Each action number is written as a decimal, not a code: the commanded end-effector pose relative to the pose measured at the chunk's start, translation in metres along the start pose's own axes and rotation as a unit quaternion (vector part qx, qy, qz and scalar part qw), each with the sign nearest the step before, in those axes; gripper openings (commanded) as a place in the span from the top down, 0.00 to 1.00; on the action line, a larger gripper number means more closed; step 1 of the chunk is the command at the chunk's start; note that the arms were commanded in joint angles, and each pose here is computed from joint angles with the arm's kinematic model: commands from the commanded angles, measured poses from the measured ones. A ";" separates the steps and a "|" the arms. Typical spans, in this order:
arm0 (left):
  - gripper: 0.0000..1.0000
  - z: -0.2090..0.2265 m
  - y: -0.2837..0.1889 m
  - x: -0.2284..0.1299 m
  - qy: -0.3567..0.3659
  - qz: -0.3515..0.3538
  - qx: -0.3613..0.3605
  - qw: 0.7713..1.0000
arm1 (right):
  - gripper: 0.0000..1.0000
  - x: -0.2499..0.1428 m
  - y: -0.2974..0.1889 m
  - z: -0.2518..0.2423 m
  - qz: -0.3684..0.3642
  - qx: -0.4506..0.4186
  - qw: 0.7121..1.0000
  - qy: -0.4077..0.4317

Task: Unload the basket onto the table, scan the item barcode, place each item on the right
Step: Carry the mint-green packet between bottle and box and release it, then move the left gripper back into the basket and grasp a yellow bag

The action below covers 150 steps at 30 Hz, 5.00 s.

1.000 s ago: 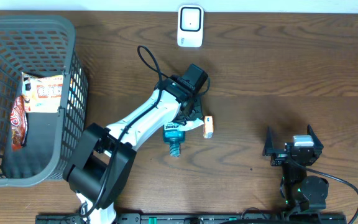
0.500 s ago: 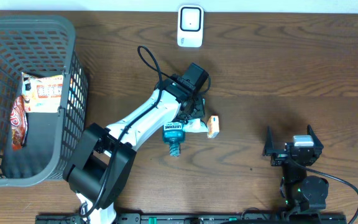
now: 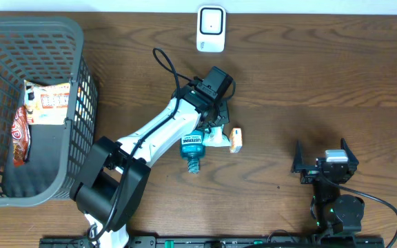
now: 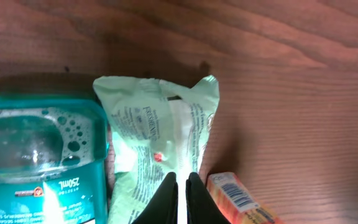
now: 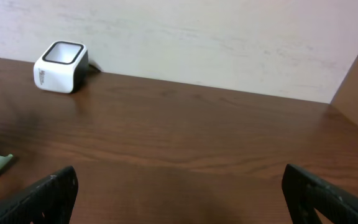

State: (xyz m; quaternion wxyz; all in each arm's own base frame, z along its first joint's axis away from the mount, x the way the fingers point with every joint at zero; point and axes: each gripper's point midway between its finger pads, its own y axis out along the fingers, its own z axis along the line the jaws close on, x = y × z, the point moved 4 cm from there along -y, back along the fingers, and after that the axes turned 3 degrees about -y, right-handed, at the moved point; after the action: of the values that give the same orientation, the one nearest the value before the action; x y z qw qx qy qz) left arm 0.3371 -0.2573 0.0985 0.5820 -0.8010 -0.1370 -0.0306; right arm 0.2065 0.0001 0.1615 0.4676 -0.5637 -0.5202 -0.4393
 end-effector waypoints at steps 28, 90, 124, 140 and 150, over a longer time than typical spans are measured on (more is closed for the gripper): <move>0.92 -0.019 -0.059 0.016 0.033 -0.060 -0.036 0.997 | 0.01 -0.002 0.000 -0.002 0.003 -0.008 1.000 -0.005; 0.92 -0.029 0.039 -0.074 0.105 0.084 0.082 0.988 | 0.01 -0.002 0.000 -0.002 0.003 -0.008 1.000 -0.005; 0.00 0.293 -0.330 0.109 -0.363 -0.269 0.247 0.857 | 0.01 -0.002 0.000 -0.002 0.003 -0.008 1.000 -0.005; 0.02 0.365 -0.195 0.123 -0.651 -0.210 0.165 0.710 | 0.01 -0.002 0.000 -0.002 0.003 -0.008 1.000 -0.005; 0.02 0.392 -0.123 0.123 -0.696 -0.157 0.198 0.672 | 0.01 -0.002 0.000 -0.002 0.003 -0.008 1.000 -0.005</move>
State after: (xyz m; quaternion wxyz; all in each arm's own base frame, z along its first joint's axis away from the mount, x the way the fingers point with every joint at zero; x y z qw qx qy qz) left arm 0.3799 0.1670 0.1316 0.4614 -0.4468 -0.6252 0.4434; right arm 0.2065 0.0001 0.1615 0.4676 -0.5637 -0.5202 -0.4393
